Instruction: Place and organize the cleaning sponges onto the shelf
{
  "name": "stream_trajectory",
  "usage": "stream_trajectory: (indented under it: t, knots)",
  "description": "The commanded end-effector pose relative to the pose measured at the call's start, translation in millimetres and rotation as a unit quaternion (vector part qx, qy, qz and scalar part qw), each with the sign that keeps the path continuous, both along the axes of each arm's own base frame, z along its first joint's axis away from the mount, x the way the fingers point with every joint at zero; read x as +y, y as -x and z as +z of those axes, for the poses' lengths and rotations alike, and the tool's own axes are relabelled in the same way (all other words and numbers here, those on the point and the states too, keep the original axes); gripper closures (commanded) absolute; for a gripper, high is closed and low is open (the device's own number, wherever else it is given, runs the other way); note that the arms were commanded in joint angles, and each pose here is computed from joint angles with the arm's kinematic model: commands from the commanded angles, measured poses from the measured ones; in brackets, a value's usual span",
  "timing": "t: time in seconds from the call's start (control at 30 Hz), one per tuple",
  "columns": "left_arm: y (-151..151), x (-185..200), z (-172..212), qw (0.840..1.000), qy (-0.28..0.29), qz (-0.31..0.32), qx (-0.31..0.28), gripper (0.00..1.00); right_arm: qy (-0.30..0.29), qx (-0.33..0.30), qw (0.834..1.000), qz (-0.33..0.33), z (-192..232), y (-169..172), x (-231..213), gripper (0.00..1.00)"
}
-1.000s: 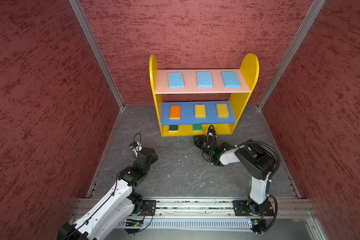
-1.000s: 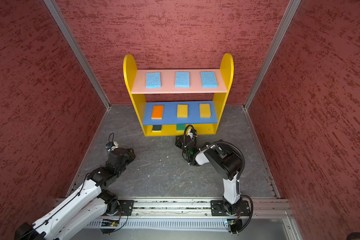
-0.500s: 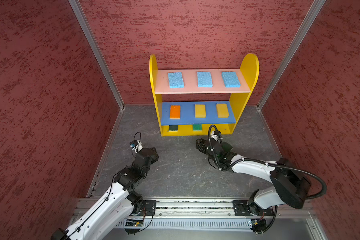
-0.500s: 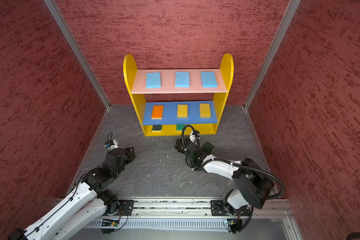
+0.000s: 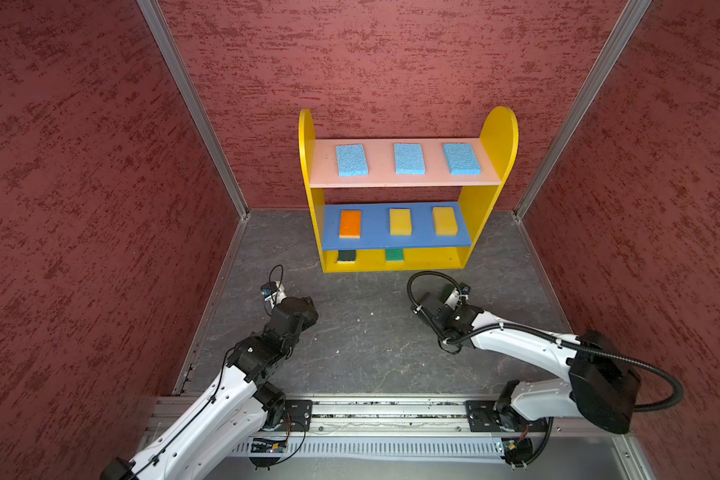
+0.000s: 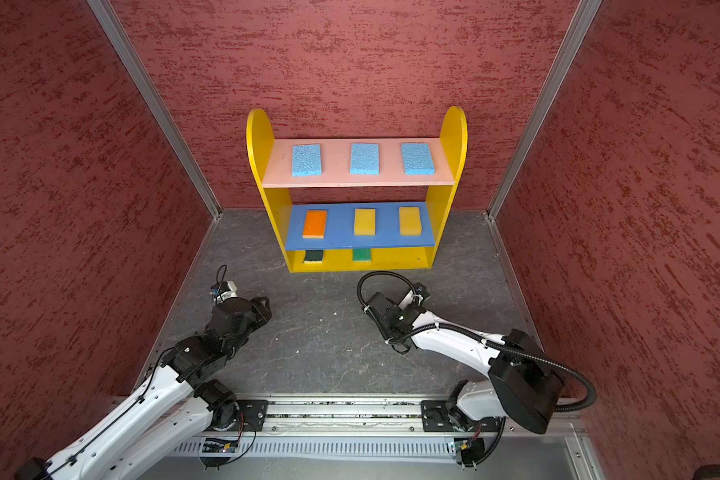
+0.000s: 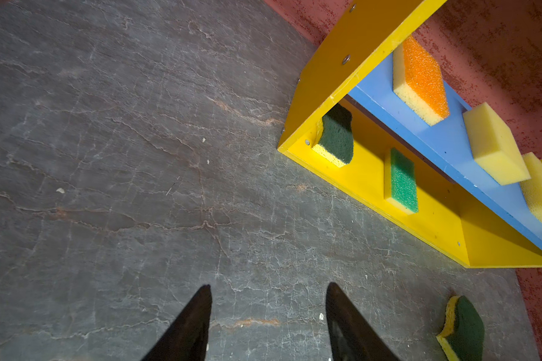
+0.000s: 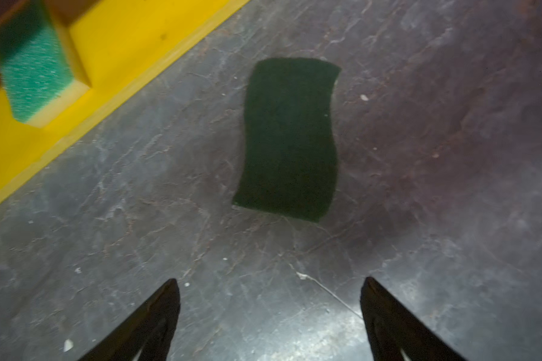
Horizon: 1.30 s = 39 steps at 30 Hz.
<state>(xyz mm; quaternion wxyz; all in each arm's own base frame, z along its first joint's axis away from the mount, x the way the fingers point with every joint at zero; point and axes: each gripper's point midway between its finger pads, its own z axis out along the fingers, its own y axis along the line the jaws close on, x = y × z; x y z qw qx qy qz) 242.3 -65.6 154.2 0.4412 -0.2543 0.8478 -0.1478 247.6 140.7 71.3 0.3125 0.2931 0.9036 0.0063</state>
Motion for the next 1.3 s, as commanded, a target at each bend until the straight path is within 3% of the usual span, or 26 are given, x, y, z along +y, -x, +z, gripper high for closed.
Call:
stream_trajectory:
  t: [0.0,0.63,0.83,1.27]
  knots:
    - [1,-3,-2,1.000,0.003,-0.008,-0.002,0.41,0.046,0.001,0.998,-0.030,-6,6,-20,0.08]
    - [-13,0,-13,1.000,0.000,0.001,0.005,0.39,0.040,-0.007,0.999,-0.011,-30,-35,-11,0.02]
    - [-17,-1,-13,1.000,-0.001,-0.001,0.005,0.39,0.051,0.016,0.998,-0.019,-43,-38,-11,0.01]
    - [-22,1,-16,1.000,-0.007,0.002,0.012,0.38,0.040,-0.001,0.999,-0.018,-47,-57,-10,0.01]
